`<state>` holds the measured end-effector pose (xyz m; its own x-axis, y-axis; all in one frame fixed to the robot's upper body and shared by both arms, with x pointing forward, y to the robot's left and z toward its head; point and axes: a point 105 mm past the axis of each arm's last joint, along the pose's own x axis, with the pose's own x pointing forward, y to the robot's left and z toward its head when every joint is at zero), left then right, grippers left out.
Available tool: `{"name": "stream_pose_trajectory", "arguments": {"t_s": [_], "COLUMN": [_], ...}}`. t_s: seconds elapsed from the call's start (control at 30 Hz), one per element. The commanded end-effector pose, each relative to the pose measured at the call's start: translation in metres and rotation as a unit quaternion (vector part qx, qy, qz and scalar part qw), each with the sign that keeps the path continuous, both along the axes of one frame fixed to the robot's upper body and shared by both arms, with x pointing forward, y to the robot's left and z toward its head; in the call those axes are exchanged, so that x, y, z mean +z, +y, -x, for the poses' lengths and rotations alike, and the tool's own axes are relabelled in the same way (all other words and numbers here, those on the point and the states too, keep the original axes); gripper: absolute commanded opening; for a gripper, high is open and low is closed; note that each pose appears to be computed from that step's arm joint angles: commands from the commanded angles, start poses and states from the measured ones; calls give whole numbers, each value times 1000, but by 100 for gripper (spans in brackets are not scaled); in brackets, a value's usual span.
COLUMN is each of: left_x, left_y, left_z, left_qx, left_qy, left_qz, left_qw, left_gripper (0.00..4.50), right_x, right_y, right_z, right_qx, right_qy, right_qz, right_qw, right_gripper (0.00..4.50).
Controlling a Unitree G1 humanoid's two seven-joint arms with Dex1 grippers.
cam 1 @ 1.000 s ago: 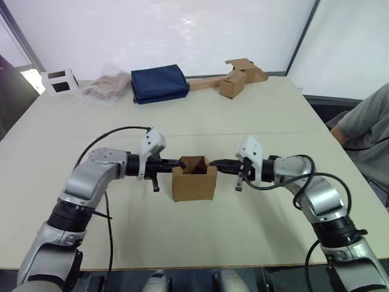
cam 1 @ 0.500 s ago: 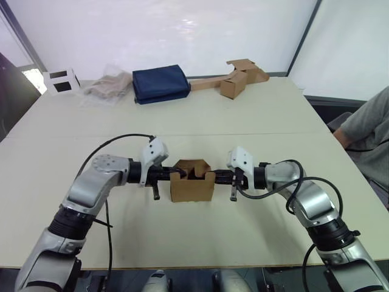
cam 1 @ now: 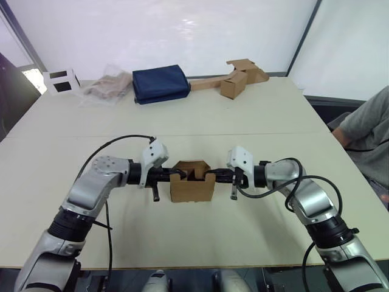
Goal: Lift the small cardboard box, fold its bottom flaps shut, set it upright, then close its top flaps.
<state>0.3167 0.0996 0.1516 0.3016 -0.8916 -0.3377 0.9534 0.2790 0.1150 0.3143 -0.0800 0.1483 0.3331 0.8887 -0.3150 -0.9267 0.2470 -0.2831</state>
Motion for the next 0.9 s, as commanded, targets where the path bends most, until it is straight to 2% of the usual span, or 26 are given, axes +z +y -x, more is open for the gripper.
{"name": "stream_pose_trajectory", "arguments": {"t_s": [0.03,0.23,0.3,0.4,0.53,0.6,0.8,0.9], "left_x": [26,52,65,71,47,36,1,-10], "left_y": [7,16,22,32,41,41,36,29], "left_z": [-6,-3,-1,-16,-41,-51,-61,-60], "left_qx": [14,1,-12,14,56,65,60,47], "left_qy": [-22,-30,-31,-55,-55,-39,4,33], "left_qz": [30,38,38,27,-4,3,-7,3], "left_qw": [999,999,999,998,997,997,998,998], "left_gripper": [6,6,6,6,6,6,6,6], "right_x": [13,32,48,65,86,86,71,45], "right_y": [-2,-8,-11,-15,-10,-3,17,26], "right_z": [2,5,3,8,27,41,62,59], "right_qx": [1,-1,-15,-14,18,46,85,87], "right_qy": [-10,-13,-11,-10,-1,13,9,-13], "right_qz": [-17,-44,-79,-100,-121,-109,-45,14], "right_qw": [1000,999,997,995,992,993,995,996], "right_gripper": [0,0,0,0,0,0,0,0]}}
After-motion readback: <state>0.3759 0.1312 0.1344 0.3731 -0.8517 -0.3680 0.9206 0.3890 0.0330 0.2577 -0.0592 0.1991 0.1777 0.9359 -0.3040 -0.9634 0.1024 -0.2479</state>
